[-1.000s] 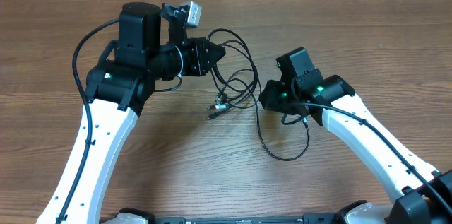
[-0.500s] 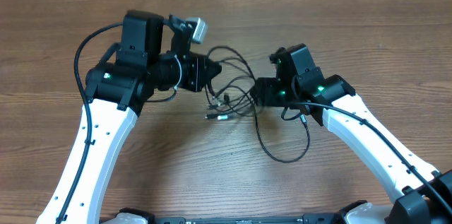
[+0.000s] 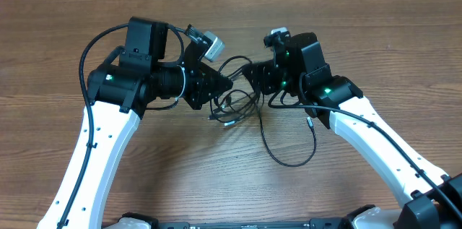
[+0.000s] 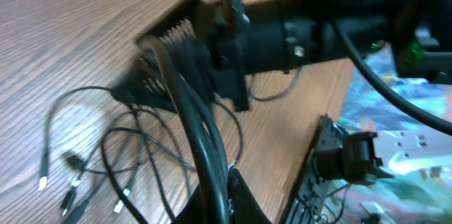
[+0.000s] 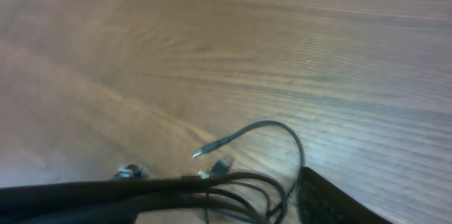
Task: Untangle cables
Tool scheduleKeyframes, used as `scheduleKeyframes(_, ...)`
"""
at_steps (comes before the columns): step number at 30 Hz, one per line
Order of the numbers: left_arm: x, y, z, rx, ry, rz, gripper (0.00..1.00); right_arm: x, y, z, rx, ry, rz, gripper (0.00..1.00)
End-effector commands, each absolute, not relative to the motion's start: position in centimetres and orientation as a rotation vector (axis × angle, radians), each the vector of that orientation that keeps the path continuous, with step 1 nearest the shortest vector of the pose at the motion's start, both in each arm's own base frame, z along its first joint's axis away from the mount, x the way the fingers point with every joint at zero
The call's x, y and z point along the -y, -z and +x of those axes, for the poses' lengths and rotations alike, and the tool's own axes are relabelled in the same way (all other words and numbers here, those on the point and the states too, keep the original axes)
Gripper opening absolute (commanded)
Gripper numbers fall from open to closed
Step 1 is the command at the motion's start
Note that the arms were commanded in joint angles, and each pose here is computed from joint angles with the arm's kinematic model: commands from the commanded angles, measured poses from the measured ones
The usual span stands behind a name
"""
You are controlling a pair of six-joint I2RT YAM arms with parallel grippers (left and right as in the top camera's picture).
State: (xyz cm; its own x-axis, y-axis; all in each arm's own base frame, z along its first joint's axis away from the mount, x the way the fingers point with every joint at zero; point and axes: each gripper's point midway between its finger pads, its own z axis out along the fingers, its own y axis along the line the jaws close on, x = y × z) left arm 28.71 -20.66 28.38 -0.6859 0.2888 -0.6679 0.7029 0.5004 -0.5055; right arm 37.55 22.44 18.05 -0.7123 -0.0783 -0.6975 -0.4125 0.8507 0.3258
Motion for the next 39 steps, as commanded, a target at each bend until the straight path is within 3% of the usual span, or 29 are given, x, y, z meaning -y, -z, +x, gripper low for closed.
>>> scheduleKeyframes(1, 21.3, -31.0, 27.2, -2.107, 1.168, 0.912, 0.04, -19.8, -17.3, 40.0, -2.3, -0.416, -0.19, 0.62)
scheduleKeyframes(6, 21.1, -30.5, 26.4, -2.142, 1.186, 0.916, 0.04, -17.8, -19.2, 42.7, -2.18, -0.294, -0.036, 0.61)
scheduleKeyframes(15, 20.4, -29.6, 26.3, -2.2, 1.147, 0.901, 0.04, -17.0, -27.4, 46.3, -1.824, -0.331, 0.068, 0.62)
scheduleKeyframes(17, 19.9, -29.2, 26.9, -2.219, 1.091, 0.886, 0.04, -18.4, -26.4, 45.6, -1.877, -0.4, -0.001, 0.62)
scheduleKeyframes(20, 18.5, -28.0, 29.0, -2.326, 0.935, 0.741, 0.04, -20.1, -21.3, 42.7, -2.116, -0.484, -0.118, 0.65)
scheduleKeyframes(26, 16.9, -27.4, 31.3, -2.385, 0.789, 0.566, 0.04, -18.1, -13.5, 36.3, -2.541, -0.402, -0.158, 0.73)
scheduleKeyframes(30, 17.4, -27.9, 31.4, -2.354, 0.814, 0.583, 0.04, -18.0, -12.6, 34.7, -2.609, -0.408, -0.207, 0.82)
scheduleKeyframes(34, 18.8, -28.8, 30.2, -2.282, 0.928, 0.698, 0.04, -21.6, -13.7, 33.2, -2.515, -0.638, -0.575, 0.84)
scheduleKeyframes(39, 20.0, -30.0, 28.9, -2.197, 1.057, 0.799, 0.04, -23.0, -15.5, 34.7, -2.38, -0.679, -0.634, 0.86)
